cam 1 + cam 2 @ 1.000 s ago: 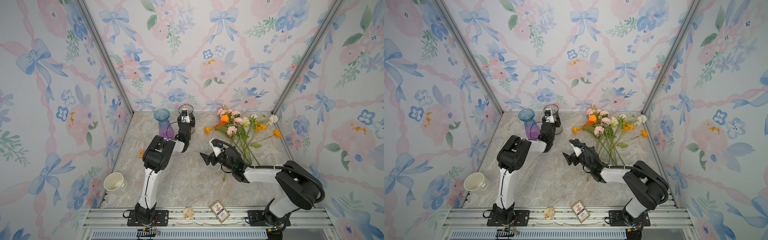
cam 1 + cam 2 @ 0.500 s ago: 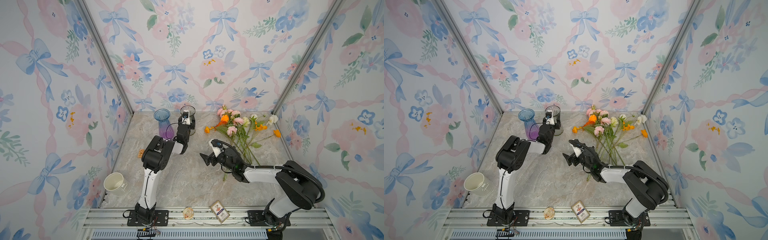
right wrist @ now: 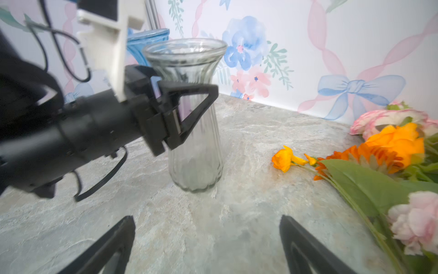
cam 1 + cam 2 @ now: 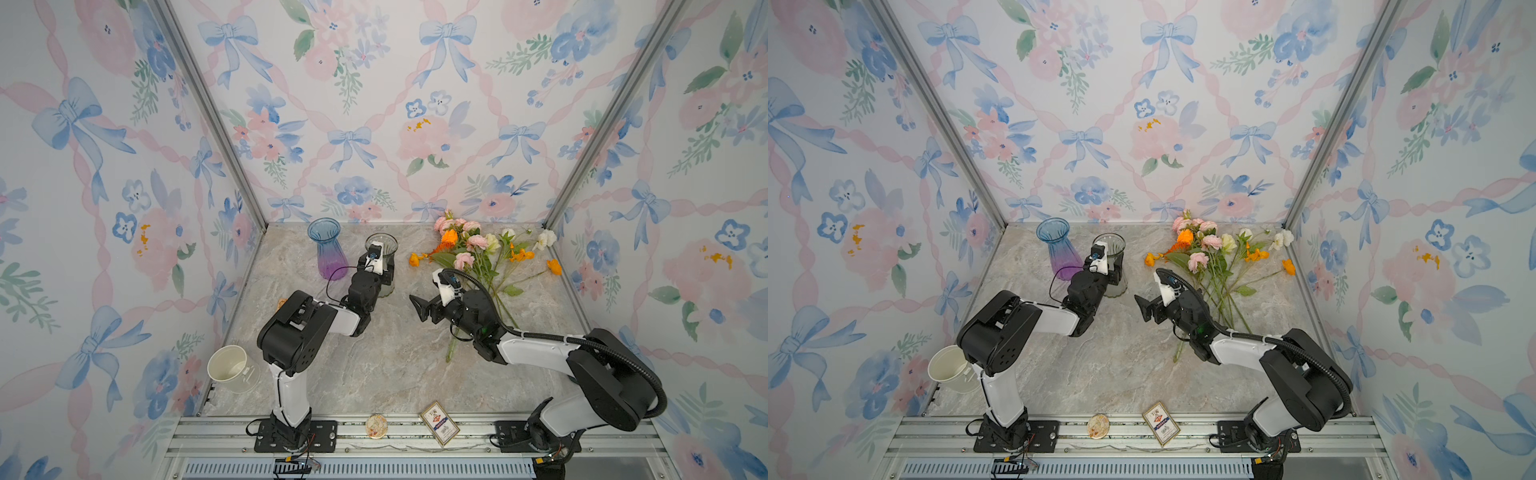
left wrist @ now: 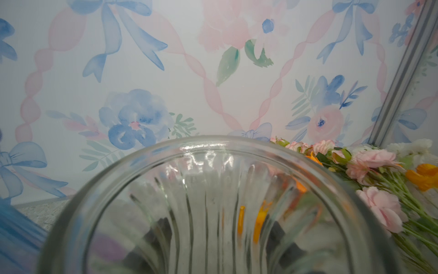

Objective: Arrange flowers in a vase
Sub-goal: Pick up the vase from the top-center of the table, then place the vase at the center of the table.

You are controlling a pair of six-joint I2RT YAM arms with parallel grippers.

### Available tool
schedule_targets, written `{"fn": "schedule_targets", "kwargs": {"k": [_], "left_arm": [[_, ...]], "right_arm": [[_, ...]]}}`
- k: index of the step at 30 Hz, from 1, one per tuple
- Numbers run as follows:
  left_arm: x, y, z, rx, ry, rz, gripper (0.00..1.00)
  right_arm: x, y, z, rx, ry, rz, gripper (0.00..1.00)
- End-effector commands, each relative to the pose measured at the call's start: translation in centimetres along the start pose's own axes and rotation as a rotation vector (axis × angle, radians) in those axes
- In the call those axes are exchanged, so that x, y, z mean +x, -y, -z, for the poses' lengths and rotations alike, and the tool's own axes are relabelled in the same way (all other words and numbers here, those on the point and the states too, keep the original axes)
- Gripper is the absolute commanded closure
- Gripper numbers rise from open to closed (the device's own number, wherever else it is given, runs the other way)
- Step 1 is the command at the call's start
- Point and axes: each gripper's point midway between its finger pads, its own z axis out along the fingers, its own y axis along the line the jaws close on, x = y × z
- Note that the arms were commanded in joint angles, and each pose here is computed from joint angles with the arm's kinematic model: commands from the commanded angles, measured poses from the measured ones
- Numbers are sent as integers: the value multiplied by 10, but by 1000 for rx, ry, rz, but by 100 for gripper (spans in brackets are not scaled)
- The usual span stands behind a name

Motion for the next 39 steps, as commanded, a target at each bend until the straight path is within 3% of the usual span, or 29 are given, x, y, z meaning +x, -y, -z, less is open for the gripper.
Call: {"fn": "schedule_targets", "kwargs": {"k": [1, 8, 14, 25, 35, 39], "left_arm": [[-83, 5, 41, -6, 248, 83, 75], [-97, 17, 115, 48, 280, 205, 77], [-100, 31, 149, 124, 289, 271, 79], [-83, 59, 156, 224, 311, 283, 82], [-70, 85, 155, 244, 305, 232, 81], [-64, 87, 157, 257, 290, 219, 75]], "right_arm": [[-7, 8, 8, 39, 14, -25, 3], [-12, 24, 32, 140, -26, -64, 3], [-7, 25, 62, 169, -124, -117, 3], [30, 41, 127, 278, -318, -178, 3], [44, 54, 153, 305, -335, -234, 3], [47, 54, 154, 301, -341, -245, 3]]}}
